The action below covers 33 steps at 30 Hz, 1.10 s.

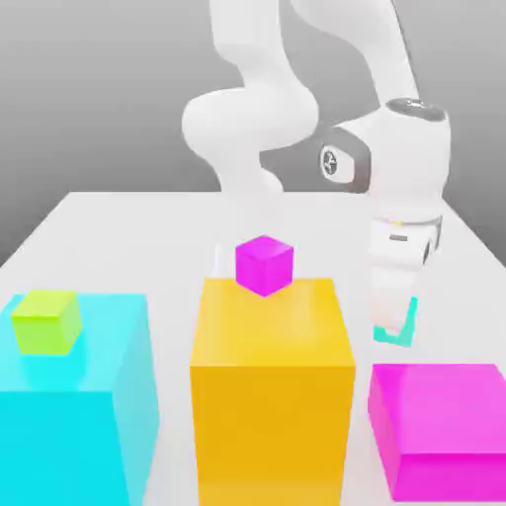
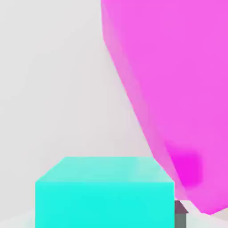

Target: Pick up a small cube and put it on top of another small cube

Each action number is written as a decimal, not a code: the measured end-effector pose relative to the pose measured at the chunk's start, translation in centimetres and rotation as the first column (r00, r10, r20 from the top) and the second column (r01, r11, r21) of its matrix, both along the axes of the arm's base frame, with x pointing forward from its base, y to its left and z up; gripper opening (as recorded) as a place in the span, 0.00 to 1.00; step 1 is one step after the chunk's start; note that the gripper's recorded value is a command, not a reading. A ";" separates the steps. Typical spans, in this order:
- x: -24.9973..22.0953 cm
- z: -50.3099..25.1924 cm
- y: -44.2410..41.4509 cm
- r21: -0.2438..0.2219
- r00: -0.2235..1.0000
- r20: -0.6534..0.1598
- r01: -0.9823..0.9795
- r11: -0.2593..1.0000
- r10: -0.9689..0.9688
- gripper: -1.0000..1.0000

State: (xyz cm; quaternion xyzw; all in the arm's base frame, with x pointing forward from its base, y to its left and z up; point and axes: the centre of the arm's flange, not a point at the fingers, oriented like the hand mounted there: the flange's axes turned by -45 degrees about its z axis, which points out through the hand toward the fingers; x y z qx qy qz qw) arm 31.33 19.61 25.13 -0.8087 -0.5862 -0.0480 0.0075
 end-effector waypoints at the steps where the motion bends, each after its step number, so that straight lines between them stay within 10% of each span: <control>1: 0.8 0.7 -0.1 0.006 1.000 0.011 -0.028 1.000 0.028 0.00; 14: 9.5 11.2 -3.5 0.014 0.912 0.174 -0.381 0.925 0.373 0.00; 33: 13.2 15.2 -18.3 -0.042 0.554 -0.017 -0.832 0.553 0.832 0.00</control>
